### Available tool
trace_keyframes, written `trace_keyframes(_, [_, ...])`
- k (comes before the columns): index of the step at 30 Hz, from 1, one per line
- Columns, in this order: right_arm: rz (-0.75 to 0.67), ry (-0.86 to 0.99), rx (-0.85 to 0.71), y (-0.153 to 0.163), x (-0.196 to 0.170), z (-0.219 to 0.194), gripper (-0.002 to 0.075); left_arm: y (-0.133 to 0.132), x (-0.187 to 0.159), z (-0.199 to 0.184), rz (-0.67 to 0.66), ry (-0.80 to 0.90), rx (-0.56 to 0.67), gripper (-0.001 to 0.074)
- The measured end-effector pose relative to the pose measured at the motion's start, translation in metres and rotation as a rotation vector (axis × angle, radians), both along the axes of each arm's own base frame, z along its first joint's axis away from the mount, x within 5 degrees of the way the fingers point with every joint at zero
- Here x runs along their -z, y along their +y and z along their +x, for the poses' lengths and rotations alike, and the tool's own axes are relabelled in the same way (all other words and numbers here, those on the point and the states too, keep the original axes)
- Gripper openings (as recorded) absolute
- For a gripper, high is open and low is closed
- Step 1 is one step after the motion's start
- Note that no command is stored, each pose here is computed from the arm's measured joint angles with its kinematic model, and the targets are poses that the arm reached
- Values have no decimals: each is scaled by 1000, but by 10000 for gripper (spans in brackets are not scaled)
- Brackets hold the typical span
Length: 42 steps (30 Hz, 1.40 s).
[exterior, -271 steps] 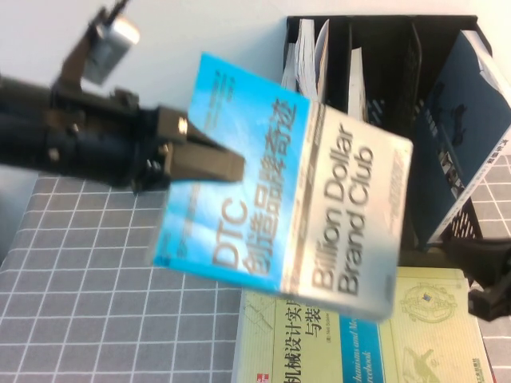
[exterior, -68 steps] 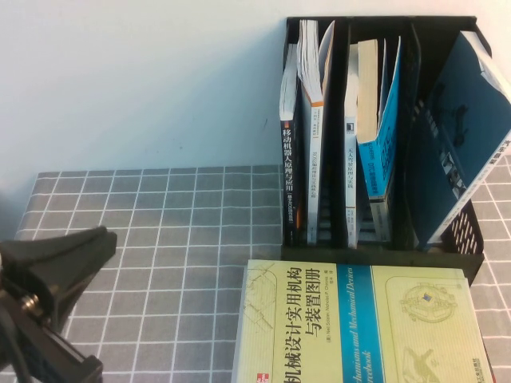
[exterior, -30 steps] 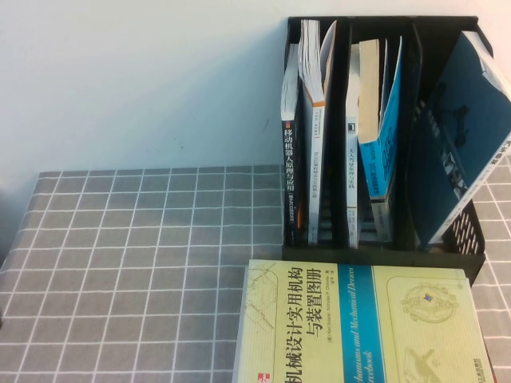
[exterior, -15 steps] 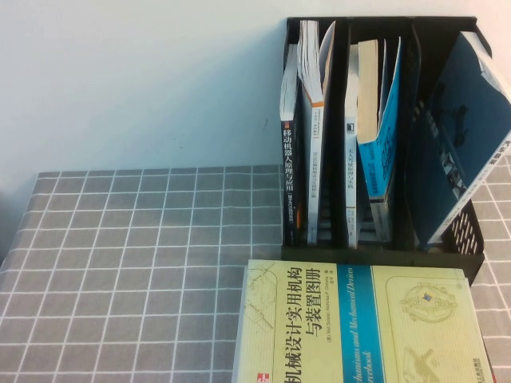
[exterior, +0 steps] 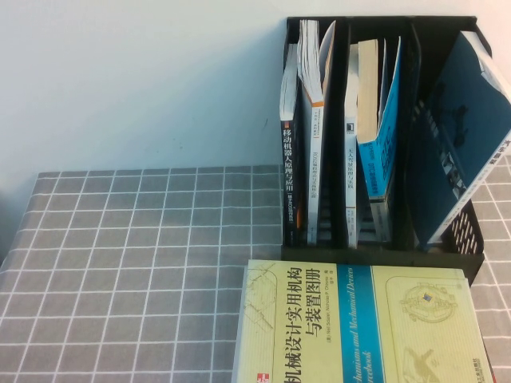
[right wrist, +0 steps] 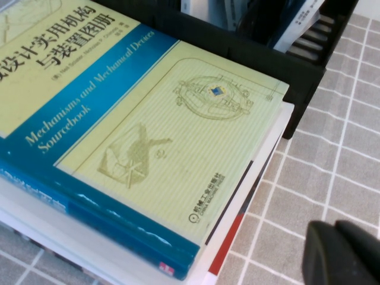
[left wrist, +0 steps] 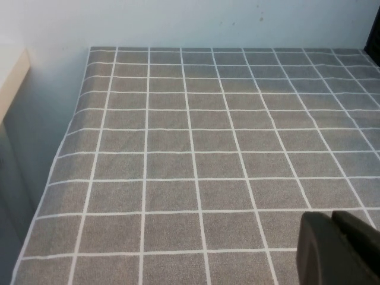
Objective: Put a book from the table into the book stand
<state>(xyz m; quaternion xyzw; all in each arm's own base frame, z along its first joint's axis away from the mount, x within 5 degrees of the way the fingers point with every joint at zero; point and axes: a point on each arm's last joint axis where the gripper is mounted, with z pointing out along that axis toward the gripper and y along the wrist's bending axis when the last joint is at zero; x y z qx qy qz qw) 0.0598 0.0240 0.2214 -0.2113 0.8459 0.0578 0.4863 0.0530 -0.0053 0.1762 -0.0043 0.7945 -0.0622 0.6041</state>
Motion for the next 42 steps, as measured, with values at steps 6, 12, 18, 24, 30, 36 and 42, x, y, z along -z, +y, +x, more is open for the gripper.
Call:
trace_keyframes(6, [0, 0, 0, 0, 0, 0, -3, 0, 0, 0, -2, 3, 0, -3])
trace_keyframes(12, [0, 0, 0, 0, 0, 0, -3, 0, 0, 0, -4, 3, 0, -3])
trace_keyframes(18, [2, -1, 2, 0, 1, 0, -3, 0, 0, 0, -3, 5, 1, -3])
trace_keyframes(24, [44, -199, 159, -11, 1, 0, -3, 0, 0, 0, -3, 5, 1, -3])
trace_keyframes(30, [47, -410, 376, -25, 19, -6, -3, 0, 0, 0, -3, 5, 1, -3])
trace_keyframes(36, [36, -349, 402, -26, 41, -5, -3, 0, 0, 0, -5, 5, 1, -3])
trace_keyframes(42, [29, -222, 397, -25, 53, -8, -3, 0, 0, 0, -3, 5, 2, -3])
